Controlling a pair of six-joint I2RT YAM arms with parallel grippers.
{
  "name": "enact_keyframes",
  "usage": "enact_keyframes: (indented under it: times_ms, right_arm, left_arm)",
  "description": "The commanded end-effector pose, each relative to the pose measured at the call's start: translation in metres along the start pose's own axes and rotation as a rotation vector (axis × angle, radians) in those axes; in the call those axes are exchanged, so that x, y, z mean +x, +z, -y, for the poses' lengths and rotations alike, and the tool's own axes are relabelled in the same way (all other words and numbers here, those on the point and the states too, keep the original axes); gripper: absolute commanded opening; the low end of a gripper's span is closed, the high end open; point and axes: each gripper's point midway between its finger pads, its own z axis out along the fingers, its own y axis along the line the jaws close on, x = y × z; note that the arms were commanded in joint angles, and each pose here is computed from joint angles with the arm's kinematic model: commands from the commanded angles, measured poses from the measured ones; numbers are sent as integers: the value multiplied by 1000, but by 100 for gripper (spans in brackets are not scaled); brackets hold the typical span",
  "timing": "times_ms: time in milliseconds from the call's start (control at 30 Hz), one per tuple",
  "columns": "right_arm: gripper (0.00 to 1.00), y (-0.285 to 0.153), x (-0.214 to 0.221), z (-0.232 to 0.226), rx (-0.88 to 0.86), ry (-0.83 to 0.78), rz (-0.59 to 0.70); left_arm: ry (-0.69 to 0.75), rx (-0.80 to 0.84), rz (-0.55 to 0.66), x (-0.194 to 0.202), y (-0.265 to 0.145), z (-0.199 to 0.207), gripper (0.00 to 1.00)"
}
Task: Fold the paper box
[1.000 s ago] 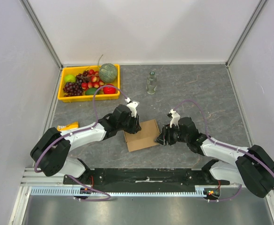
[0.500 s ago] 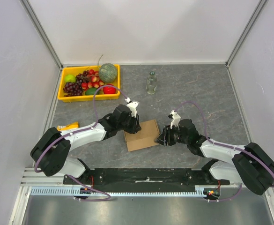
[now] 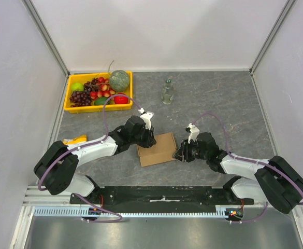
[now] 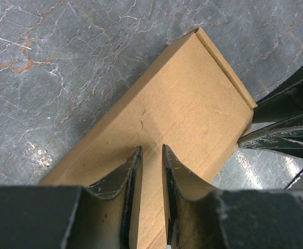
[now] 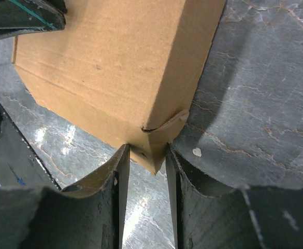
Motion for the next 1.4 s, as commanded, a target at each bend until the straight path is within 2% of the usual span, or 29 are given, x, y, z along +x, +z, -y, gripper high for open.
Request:
enact_keyframes:
  times_ms: [0, 367, 667, 1000, 1067, 1367]
  right_arm:
    - [39, -2, 6, 17, 82, -29, -22]
    - [36, -3, 11, 34, 172, -15, -39]
    - [30, 3, 10, 43, 221, 37, -16]
    - [30, 5, 1, 45, 242, 65, 22]
    - [32, -6, -6, 48, 286, 54, 48]
    - [53, -68, -57, 55, 478, 32, 282]
  left_arm:
    - [24, -7, -69, 17, 5, -3, 28]
    - [24, -4, -71, 17, 5, -3, 28]
    - [30, 11, -83, 20, 6, -1, 28]
    - [39, 28, -83, 21, 5, 1, 27]
    - [39, 23, -80, 20, 5, 0, 27]
    - [32, 24, -81, 19, 6, 1, 27]
